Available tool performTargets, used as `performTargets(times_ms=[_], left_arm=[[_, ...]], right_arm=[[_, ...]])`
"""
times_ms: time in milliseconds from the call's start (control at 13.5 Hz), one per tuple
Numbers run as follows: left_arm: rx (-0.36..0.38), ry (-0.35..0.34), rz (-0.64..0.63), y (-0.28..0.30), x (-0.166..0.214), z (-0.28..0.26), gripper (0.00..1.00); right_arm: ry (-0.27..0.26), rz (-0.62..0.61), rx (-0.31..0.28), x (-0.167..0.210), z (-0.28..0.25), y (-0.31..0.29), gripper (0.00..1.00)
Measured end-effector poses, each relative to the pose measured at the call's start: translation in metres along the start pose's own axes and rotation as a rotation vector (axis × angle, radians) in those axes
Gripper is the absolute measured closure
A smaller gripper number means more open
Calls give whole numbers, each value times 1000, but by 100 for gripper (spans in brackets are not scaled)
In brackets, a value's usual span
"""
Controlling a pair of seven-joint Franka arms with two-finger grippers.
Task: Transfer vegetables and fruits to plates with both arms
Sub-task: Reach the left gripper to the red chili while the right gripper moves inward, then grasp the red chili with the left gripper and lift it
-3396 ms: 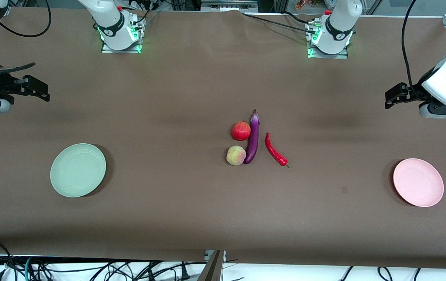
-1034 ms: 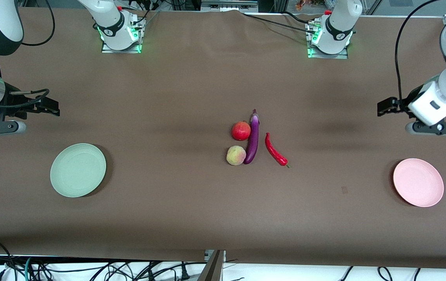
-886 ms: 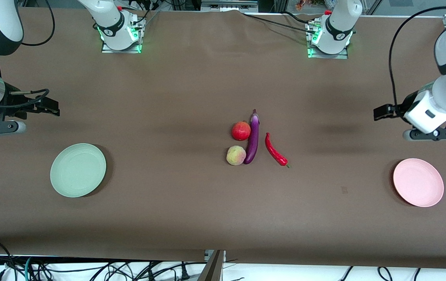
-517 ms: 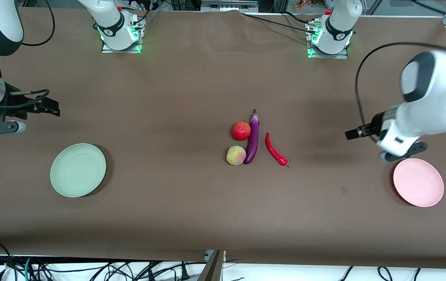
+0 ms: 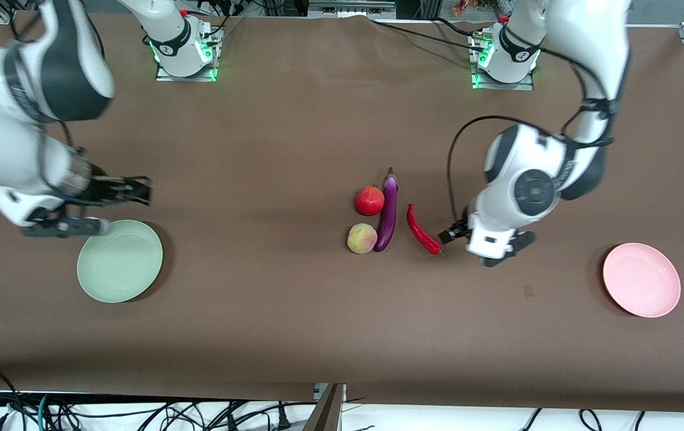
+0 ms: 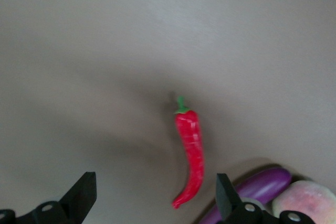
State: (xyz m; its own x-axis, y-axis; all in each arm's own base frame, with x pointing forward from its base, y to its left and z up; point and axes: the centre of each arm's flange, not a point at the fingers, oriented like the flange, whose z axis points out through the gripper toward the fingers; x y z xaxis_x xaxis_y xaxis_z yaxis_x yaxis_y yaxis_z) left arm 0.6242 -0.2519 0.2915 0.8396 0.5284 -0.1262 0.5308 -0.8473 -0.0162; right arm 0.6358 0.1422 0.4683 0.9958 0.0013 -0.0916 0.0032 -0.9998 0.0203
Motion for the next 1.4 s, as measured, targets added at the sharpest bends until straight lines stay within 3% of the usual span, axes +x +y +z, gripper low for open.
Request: performTargets(times_ms=[221, 369, 517, 591, 960, 1181, 1403], left_arm=[[-20, 29, -24, 18, -7, 46, 0], [-31, 43, -18, 23, -9, 71, 5], [-44, 57, -12, 27, -12, 88, 19], [-42, 58, -10, 27, -14, 96, 19], [-26, 51, -10, 24, -16, 115, 72], [-12, 53, -21, 18, -9, 108, 76], [114, 105, 10, -12, 22, 68, 76]], right_arm=[[-18, 65, 43, 9, 42, -50, 0], [-27, 88, 89, 17, 65, -59, 0], [-23, 134, 134, 24, 81, -69, 0], [-10, 165, 147, 26, 87, -79, 0], [74, 334, 215, 17, 119, -175, 0], [71, 360, 237, -17, 143, -253, 0], [48, 341, 230, -58, 170, -317, 0]])
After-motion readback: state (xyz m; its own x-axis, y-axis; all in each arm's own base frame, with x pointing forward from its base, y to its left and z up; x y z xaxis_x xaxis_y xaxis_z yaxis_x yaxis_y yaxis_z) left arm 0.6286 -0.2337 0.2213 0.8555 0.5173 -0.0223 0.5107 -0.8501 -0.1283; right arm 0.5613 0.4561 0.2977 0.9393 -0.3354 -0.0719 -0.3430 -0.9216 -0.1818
